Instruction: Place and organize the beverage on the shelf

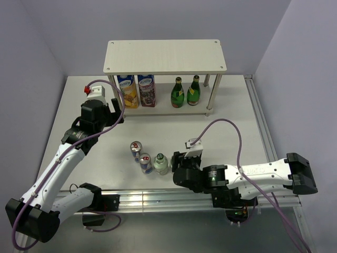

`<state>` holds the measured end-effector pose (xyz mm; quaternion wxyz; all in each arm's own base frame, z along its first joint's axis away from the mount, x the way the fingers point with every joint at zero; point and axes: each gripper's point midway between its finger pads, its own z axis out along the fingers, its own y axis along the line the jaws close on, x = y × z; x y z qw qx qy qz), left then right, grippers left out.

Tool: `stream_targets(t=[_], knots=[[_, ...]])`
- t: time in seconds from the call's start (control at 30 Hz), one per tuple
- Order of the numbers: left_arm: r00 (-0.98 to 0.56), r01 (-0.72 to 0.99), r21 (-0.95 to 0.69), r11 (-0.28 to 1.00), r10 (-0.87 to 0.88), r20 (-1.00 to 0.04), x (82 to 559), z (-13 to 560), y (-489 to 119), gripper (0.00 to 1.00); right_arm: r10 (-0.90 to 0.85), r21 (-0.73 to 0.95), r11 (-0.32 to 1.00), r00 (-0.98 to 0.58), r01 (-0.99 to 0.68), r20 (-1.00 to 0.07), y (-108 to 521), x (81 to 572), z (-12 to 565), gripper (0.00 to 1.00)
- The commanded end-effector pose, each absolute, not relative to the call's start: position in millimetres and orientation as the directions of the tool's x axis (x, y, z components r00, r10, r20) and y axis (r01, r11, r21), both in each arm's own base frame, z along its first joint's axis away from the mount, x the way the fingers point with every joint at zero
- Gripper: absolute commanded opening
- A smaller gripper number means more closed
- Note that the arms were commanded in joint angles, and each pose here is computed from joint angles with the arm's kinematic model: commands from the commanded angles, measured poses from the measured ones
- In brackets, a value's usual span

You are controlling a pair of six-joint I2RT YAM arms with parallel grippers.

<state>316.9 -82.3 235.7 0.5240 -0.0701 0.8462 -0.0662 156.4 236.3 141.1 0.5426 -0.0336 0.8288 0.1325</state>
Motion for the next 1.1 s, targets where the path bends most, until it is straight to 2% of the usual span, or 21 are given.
stream_targets(t=[0.0,0.13,0.23,0.27,0.33,0.4,0.47,0.8,0.93,1.07], knots=[[-0.415,-0.027,-0.182,0.983,-0.177,-0.892,320,247,-83,0.97,0.147,0.213,0.965,-0.357,-0.152,-0.923,237,164,142,0.71],[-0.414,-0.025,-0.183,0.983,-0.177,-0.893,319,247,-84,0.97,0.131,0.194,0.970,-0.354,-0.148,-0.926,240,165,136,0.59],[-0.412,-0.027,-0.184,0.983,-0.178,-0.893,319,248,-83,0.97,0.115,0.175,0.974,-0.351,-0.144,-0.929,242,166,136,0.36],[-0.414,-0.024,-0.184,0.983,-0.177,-0.893,319,247,-84,0.97,0.109,0.165,0.977,-0.348,-0.137,-0.931,241,166,136,0.22],[-0.415,-0.026,-0.183,0.983,-0.177,-0.892,319,247,-83,0.97,0.105,0.158,0.979,-0.343,-0.130,-0.933,241,167,140,0.17],[-0.413,-0.017,-0.188,0.982,-0.178,-0.893,317,249,-85,0.97,0.102,0.150,0.981,-0.333,-0.121,-0.937,238,168,148,0.06],[-0.398,0.030,-0.217,0.976,-0.187,-0.898,314,259,-93,0.98,0.112,0.152,0.982,-0.310,-0.109,-0.944,233,171,168,0.00],[-0.356,0.293,-0.273,0.916,-0.161,-0.921,279,304,-165,0.99,0.233,0.252,0.962,-0.167,-0.108,-0.958,198,195,295,0.00],[-0.355,0.374,-0.259,0.890,-0.121,-0.927,258,304,-184,0.99,0.282,0.292,0.952,-0.099,-0.096,-0.954,178,221,350,0.00],[-0.340,0.460,-0.230,0.858,-0.068,-0.938,242,304,-197,0.99,0.283,0.282,0.958,0.018,-0.050,-0.959,155,255,431,0.00]])
